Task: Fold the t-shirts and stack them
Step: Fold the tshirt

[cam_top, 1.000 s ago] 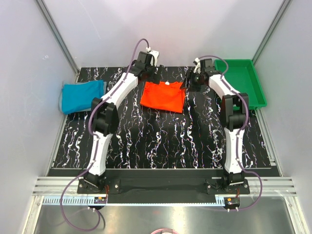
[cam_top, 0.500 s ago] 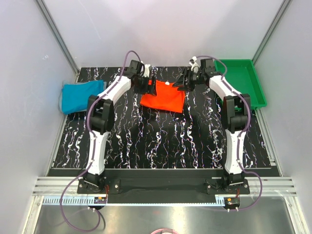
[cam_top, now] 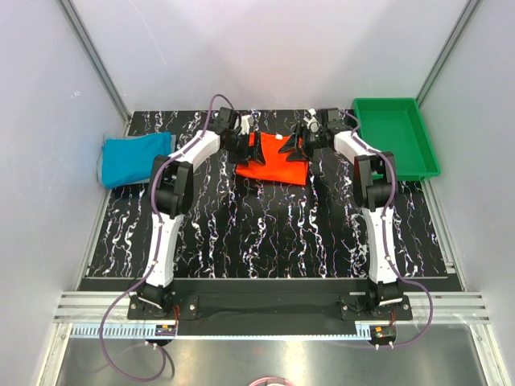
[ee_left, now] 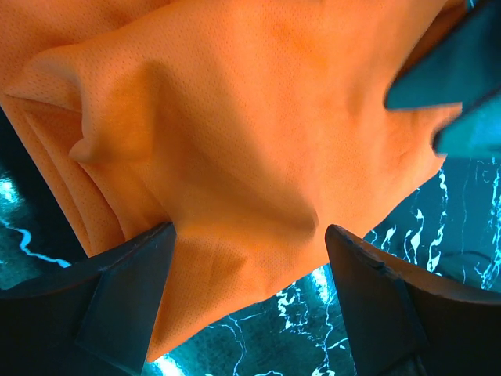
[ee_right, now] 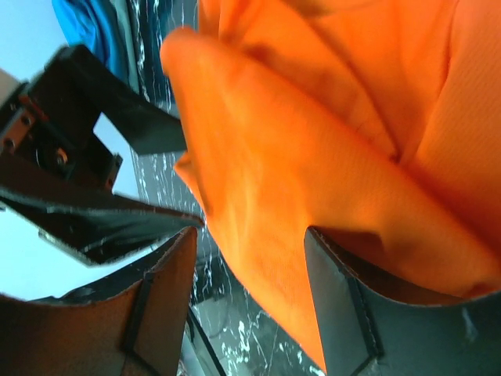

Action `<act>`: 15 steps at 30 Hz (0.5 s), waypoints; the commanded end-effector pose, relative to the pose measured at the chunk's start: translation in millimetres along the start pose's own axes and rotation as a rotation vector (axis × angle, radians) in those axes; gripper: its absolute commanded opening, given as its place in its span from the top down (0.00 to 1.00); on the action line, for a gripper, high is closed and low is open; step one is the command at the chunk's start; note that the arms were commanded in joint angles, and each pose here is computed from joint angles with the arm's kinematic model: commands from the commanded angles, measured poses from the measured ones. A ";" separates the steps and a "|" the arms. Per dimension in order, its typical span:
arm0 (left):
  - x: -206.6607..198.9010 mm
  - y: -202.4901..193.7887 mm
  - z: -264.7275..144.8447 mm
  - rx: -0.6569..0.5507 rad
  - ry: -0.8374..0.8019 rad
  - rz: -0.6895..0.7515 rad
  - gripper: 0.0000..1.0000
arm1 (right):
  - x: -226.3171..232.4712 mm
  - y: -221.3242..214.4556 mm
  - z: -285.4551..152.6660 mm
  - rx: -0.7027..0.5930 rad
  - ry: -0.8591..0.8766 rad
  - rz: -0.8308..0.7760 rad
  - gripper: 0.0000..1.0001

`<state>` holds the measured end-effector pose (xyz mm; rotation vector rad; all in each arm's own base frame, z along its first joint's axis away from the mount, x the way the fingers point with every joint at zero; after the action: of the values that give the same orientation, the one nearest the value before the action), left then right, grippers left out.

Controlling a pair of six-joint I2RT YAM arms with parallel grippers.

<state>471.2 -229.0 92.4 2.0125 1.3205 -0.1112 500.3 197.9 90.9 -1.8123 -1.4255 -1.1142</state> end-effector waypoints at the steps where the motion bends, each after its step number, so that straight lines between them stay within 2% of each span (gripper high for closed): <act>1: -2.3 -17.7 2.0 0.052 -0.029 -0.051 0.14 | 20.4 18.2 2.9 -0.041 0.057 -0.039 0.35; 8: 2.5 -21.7 -1.6 0.059 0.007 -0.035 0.14 | 15.5 44.3 11.2 -0.120 0.045 -0.061 0.35; 15: -5.0 -30.1 -11.0 0.078 0.035 -0.010 0.11 | 2.0 47.3 9.6 -0.153 -0.042 -0.048 0.34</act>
<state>461.1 -227.2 92.0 2.0092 1.3085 -0.1181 540.3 200.5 85.8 -1.8761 -1.4201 -1.2196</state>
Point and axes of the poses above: each gripper's point midway between its finger pads, its own z axis out along the fingers, its own x axis along the line the jaws close on, y = z × x, the point moved 6 cm from there along -z, back along the fingers, and after that the axes turned 11 degrees about z, right-handed, at the moved point
